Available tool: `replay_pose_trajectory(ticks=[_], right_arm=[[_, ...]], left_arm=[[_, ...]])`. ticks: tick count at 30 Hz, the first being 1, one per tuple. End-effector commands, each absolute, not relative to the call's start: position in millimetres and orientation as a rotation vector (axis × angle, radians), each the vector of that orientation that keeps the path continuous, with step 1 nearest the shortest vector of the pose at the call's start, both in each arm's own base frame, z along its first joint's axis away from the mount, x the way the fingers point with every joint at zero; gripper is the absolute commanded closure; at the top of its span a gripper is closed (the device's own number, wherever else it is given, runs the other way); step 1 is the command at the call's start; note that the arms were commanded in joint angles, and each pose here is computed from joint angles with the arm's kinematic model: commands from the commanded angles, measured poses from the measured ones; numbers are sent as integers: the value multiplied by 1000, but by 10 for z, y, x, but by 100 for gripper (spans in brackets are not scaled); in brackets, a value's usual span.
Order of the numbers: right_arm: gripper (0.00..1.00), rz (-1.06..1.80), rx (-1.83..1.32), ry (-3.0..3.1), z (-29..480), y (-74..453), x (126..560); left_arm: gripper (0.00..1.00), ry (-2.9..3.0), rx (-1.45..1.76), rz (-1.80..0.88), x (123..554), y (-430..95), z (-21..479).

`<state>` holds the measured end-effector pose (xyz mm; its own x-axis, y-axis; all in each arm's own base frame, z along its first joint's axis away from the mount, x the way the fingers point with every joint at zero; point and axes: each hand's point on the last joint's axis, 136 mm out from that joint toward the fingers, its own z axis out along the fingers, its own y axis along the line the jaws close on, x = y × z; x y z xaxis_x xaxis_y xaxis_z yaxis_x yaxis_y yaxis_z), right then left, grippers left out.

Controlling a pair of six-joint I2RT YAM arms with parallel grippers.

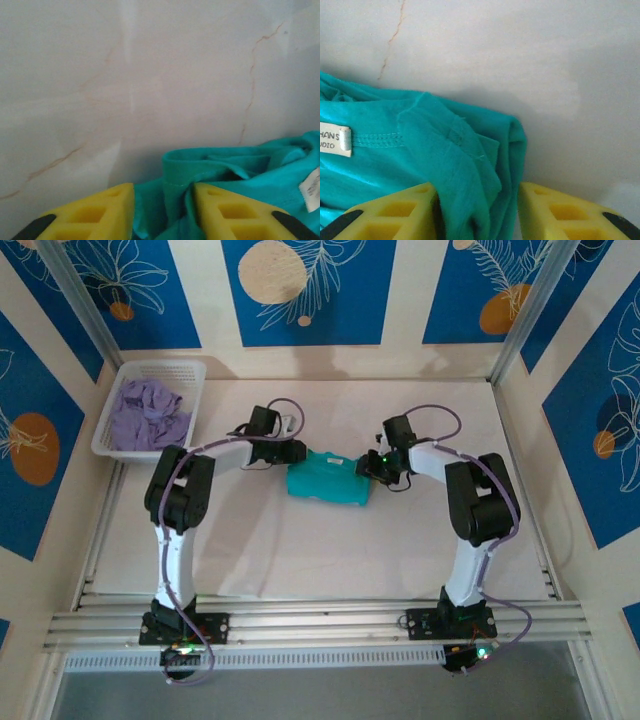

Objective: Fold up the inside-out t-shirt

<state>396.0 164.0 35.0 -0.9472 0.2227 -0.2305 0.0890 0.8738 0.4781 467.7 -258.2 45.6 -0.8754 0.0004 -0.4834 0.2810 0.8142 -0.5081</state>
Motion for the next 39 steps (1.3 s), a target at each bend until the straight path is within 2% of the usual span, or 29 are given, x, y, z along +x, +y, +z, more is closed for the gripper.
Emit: replay_pose_trajectory(ticks=[1,6,9,11,16,24,28,31,35,37,39], right_arm=[[52,632,207,2738,642,1484,3887],[37,765,198,2706,832,1555,3652],[29,847,214,2704,817,1634,3586],[27,868,222,2715,763,1669,3597],[26,905,248,2746,601,1757,3684],[27,937,251,2818,332,1938,3698],[34,977,247,2831,273,2053,3708],[44,997,238,2830,269,2121,3733],[71,945,236,2813,295,2057,3819],[81,917,219,2801,349,1995,3860],[90,871,192,2796,399,1895,3885]], left_arm=[[55,2493,212,-709,4720,-2400,719],[38,2476,202,-696,4505,-2293,874],[34,2487,189,-766,4331,-2310,873],[33,2498,181,-809,4243,-2328,846],[37,2541,160,-899,4100,-2395,678],[54,2599,130,-953,3968,-2415,375],[57,2611,117,-966,3923,-2411,287],[58,2613,114,-966,3907,-2405,271],[58,2609,116,-948,3917,-2387,302],[54,2603,112,-930,3940,-2365,348],[41,2588,104,-892,3982,-2313,432]])
